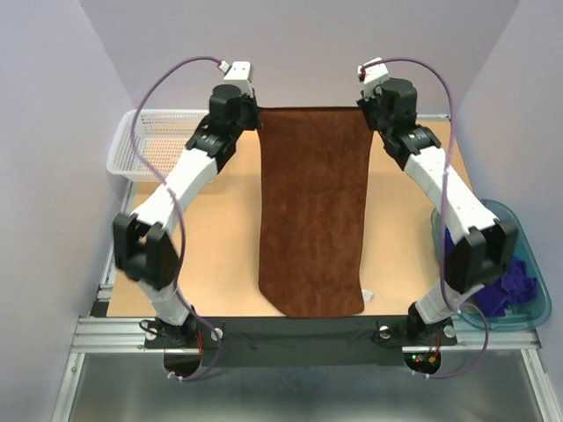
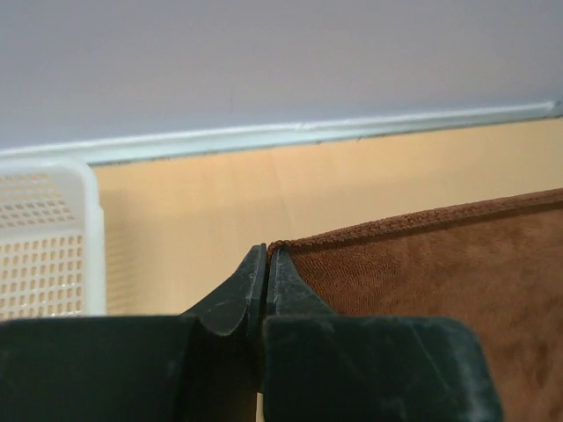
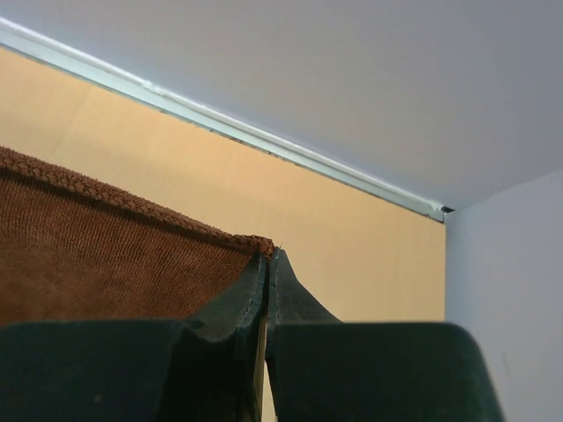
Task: Fold and stack the towels
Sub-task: Flatten out the crumpled towel
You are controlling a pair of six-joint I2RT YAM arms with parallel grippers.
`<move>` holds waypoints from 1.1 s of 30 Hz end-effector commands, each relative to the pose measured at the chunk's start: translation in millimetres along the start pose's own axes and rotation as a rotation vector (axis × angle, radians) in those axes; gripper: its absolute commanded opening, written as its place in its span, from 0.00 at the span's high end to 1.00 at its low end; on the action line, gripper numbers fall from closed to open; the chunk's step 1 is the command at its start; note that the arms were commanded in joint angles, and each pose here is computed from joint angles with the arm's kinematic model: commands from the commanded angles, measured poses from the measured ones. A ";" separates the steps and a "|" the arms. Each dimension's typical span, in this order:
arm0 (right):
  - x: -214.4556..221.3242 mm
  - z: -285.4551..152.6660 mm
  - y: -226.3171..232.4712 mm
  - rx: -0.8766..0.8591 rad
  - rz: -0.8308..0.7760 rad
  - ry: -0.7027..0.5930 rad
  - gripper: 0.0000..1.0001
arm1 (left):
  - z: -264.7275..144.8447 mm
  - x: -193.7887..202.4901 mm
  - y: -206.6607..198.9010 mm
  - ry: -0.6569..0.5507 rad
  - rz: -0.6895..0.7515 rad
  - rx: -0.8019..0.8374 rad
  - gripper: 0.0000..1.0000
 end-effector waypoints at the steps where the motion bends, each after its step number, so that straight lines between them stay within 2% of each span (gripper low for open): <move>1: -34.4 26.0 -41.7 0.162 0.060 -0.171 1.00 | 32.6 -32.7 29.9 -0.106 0.012 -0.126 1.00; 3: -25.6 54.5 -45.0 0.170 0.056 -0.157 1.00 | 60.8 -16.3 30.6 -0.071 0.019 -0.118 1.00; 4: -22.5 63.2 -45.6 0.169 0.054 -0.154 0.99 | 67.1 -24.7 31.9 -0.094 0.020 -0.108 1.00; 8: -9.6 92.4 -42.5 0.150 0.042 -0.142 1.00 | 94.0 -12.4 26.7 -0.077 0.025 -0.064 1.00; 11: -3.6 95.9 -38.1 0.121 0.046 -0.132 0.99 | 94.1 -8.6 22.4 -0.072 0.025 -0.024 1.00; 12: -4.1 93.2 -38.1 0.118 0.051 -0.134 1.00 | 82.8 -22.4 22.4 -0.108 0.025 -0.019 1.00; 14: -10.0 76.2 -41.0 0.116 0.061 -0.150 0.99 | 68.3 -22.9 21.1 -0.116 0.032 -0.004 1.00; 17: -28.0 36.7 -45.3 0.083 0.081 -0.207 0.99 | 21.2 -52.3 17.2 -0.219 0.062 0.034 1.00; 18: -36.5 21.1 -44.6 0.050 0.085 -0.237 1.00 | -8.3 -69.8 12.8 -0.280 0.089 0.046 1.00; 19: -56.7 -9.7 -50.9 0.039 0.097 -0.304 0.99 | -24.6 -78.9 9.4 -0.314 0.106 0.057 1.00; 20: -47.4 -6.0 -46.6 0.016 0.095 -0.282 1.00 | -40.4 -86.5 7.1 -0.347 0.120 0.059 1.00; 21: -61.1 -39.9 -49.0 -0.022 0.098 -0.344 0.99 | -77.7 -111.4 4.5 -0.442 0.139 0.062 1.00; 23: -71.9 -73.9 -51.2 -0.057 0.104 -0.406 1.00 | -107.5 -112.5 -6.6 -0.488 0.161 0.091 1.00; 25: -86.2 -123.7 -53.4 -0.114 0.102 -0.502 1.00 | -157.2 -130.7 -7.2 -0.596 0.157 0.107 1.00; 27: -98.9 -168.5 -57.4 -0.143 0.106 -0.590 0.99 | -187.6 -140.2 -13.0 -0.662 0.152 0.142 1.00; 31: -111.4 -218.6 -58.2 -0.212 0.112 -0.682 1.00 | -258.6 -161.4 -10.9 -0.810 0.140 0.203 1.00; 33: -115.3 -232.0 -59.7 -0.220 0.117 -0.701 1.00 | -276.4 -168.3 -10.2 -0.849 0.123 0.226 1.00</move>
Point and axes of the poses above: each gripper's point midway between its finger pads, its own z axis out along the fingers, its own y axis along the line the jaws close on, x = y × z, the point moved 7 cm from there along -z, back along the fingers, and after that the axes turned 12 degrees about z, right-handed, at the moved point
